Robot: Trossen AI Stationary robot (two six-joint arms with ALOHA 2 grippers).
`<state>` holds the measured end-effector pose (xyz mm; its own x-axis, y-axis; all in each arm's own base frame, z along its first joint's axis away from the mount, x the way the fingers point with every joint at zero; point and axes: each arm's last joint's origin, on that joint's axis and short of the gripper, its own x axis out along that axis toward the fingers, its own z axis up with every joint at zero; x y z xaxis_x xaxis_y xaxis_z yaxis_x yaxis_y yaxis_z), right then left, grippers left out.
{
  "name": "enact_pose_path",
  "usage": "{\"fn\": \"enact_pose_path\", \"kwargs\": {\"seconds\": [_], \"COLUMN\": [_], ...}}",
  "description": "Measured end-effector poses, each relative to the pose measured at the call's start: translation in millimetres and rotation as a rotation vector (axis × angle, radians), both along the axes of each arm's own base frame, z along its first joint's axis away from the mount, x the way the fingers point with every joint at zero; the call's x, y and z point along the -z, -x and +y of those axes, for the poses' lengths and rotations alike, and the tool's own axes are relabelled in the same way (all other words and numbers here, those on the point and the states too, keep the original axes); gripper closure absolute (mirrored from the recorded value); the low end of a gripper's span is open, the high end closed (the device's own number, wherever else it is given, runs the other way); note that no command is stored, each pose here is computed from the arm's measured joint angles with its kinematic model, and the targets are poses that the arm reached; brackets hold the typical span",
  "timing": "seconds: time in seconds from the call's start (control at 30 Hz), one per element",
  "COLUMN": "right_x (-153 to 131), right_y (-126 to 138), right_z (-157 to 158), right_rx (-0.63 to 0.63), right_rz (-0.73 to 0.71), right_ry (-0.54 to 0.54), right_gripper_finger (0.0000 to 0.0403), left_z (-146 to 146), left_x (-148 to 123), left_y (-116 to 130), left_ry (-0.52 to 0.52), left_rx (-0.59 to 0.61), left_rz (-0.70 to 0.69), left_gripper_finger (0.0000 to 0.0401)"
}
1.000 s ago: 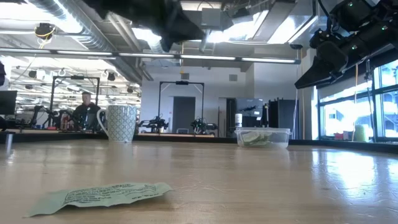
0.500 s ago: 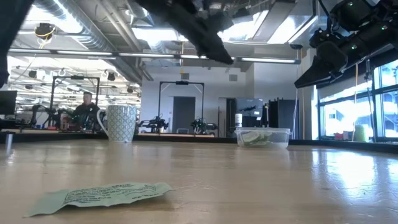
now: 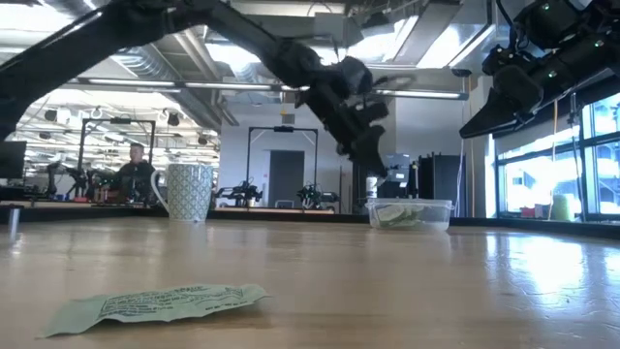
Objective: Pick and place items into bin
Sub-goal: Put the truvia packet into the transparent bin, then put the stevia packet into the transparent bin
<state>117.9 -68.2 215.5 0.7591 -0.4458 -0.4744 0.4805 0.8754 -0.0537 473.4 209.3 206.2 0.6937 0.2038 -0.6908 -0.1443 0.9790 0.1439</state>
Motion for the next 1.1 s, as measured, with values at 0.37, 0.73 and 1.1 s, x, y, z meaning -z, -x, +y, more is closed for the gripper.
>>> {"fn": "enact_pose_path", "kwargs": {"seconds": [0.37, 0.73, 1.1], "right_x": [0, 1, 4], "right_y": [0, 1, 2], "right_z": [0, 0, 1], "right_rx": [0.0, 0.0, -0.001], "right_rz": [0.001, 0.015, 0.037], "right_ry": [-0.001, -0.008, -0.02], "right_gripper_finger": [0.0276, 0.0276, 0.0276], "left_z": [-2, -13, -98], "left_x": [20, -1, -94], "left_y": [-5, 3, 70], "left_ry": [0.086, 0.139, 0.207], "left_rx": [0.017, 0.036, 0.235], "left_rz": [0.015, 0.035, 0.362], "left_gripper_finger": [0.0379, 0.0322, 0.0326]}}
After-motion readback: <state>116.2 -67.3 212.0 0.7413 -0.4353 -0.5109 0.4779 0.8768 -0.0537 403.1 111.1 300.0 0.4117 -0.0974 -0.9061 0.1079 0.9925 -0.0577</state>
